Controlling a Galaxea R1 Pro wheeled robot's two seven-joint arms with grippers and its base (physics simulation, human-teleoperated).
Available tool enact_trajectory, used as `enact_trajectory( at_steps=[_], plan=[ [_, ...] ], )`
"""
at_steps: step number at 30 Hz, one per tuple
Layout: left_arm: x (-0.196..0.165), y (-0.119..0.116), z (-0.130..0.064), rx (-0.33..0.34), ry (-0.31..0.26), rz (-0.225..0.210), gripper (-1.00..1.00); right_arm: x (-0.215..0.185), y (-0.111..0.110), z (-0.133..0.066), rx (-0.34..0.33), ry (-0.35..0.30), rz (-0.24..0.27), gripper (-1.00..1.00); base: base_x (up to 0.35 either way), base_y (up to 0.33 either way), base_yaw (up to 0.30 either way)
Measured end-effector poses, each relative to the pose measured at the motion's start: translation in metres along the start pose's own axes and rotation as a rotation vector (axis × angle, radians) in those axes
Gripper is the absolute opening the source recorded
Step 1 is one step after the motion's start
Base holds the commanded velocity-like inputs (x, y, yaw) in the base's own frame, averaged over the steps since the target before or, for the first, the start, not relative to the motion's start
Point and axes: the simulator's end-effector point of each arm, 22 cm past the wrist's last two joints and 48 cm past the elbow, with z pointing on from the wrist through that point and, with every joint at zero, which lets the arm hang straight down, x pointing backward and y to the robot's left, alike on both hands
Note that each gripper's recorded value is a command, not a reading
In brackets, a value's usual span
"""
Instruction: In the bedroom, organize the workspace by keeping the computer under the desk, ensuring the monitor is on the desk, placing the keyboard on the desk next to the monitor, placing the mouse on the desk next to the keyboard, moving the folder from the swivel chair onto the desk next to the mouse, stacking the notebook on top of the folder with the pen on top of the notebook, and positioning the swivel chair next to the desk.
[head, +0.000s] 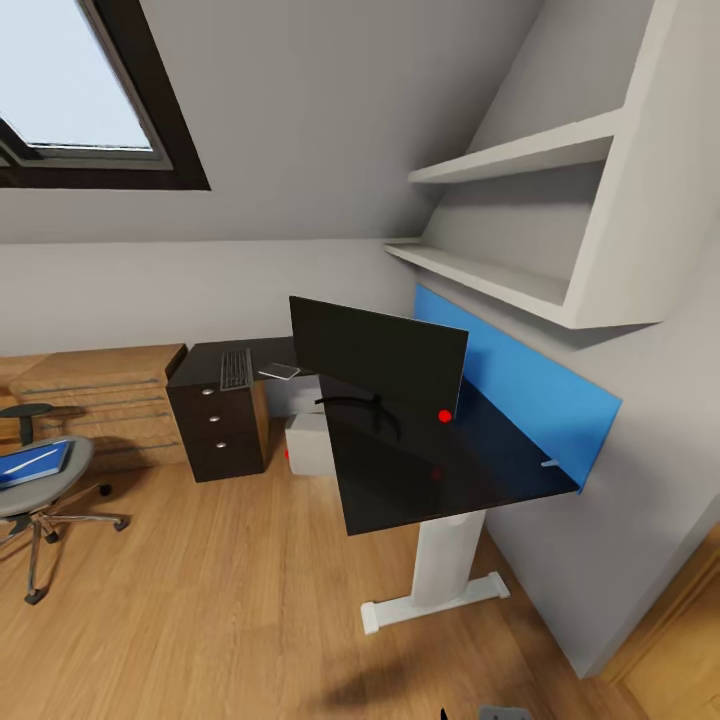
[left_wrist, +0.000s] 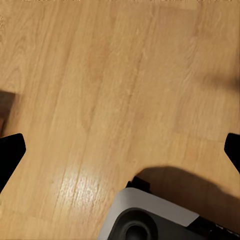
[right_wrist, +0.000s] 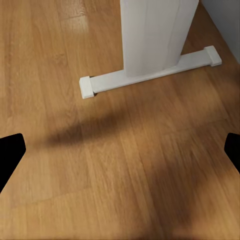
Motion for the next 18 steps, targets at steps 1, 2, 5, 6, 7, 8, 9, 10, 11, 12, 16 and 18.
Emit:
enact_trajectory(
  at_steps=[1,2,5,6,7,8,9,10,11,12,16,18],
  plan=[
    [-0.0007,0.0005,0.0001,-0.001,-0.003,-0.001,1.0,0.0,0.0,0.0,0.0,0.0,0.0,1.0,0.0,0.0,0.0],
    [-0.0011,0.0007,0.0001,-0.001,-0.004,-0.001,1.0,0.0,0.0,0.0,0.0,0.0,0.0,1.0,0.0,0.0,0.0],
    [-0.0025,0.0024,0.0005,-0.005,-0.007,-0.003,1.0,0.0001,0.0,0.0,0.0,0.0,0.0,1.0,0.0,0.0,0.0],
    [-0.0033,0.003,0.0007,-0.006,-0.009,-0.004,1.0,0.0001,-0.0001,0.0,0.0,0.0,0.0,1.0,0.0,0.0,0.0],
    [-0.0045,0.0036,0.001,-0.008,-0.011,-0.004,1.0,0.0001,-0.0001,0.0,0.0,0.0,0.0,1.0,0.0,0.0,0.0],
    [-0.0057,0.0039,0.0012,-0.008,-0.014,-0.005,1.0,0.0,-0.0001,0.0,0.0,0.0,0.0,1.0,0.0,0.0,0.0],
    [-0.008,0.0043,0.0015,-0.009,-0.019,-0.007,1.0,0.0,-0.0001,0.0,0.0,0.0,0.0,1.0,0.0,0.0,0.0],
    [-0.0089,0.0043,0.0016,-0.009,-0.021,-0.008,1.0,0.0,-0.0001,0.0,0.0,0.0,0.0,1.0,0.0,0.0,0.0],
    [-0.0093,0.0041,0.0017,-0.008,-0.022,-0.008,1.0,0.0,-0.0001,0.0,0.0,0.0,0.0,1.0,0.0,-0.01,0.0],
    [-0.0096,0.0039,0.0017,-0.007,-0.022,-0.009,1.0,0.0,-0.0001,0.0,0.0,0.0,0.0,1.0,0.0,-0.075,0.0],
    [-0.0105,0.0028,0.0017,-0.004,-0.024,-0.008,1.0,0.0,-0.0002,0.0,0.001,0.0,0.0,1.0,0.0,-0.168,0.0],
    [-0.0107,0.0029,0.0018,-0.004,-0.025,-0.008,1.0,-0.0002,-0.0004,0.0,0.002,-0.001,0.001,1.0,0.0,-0.246,0.0]
  ],
)
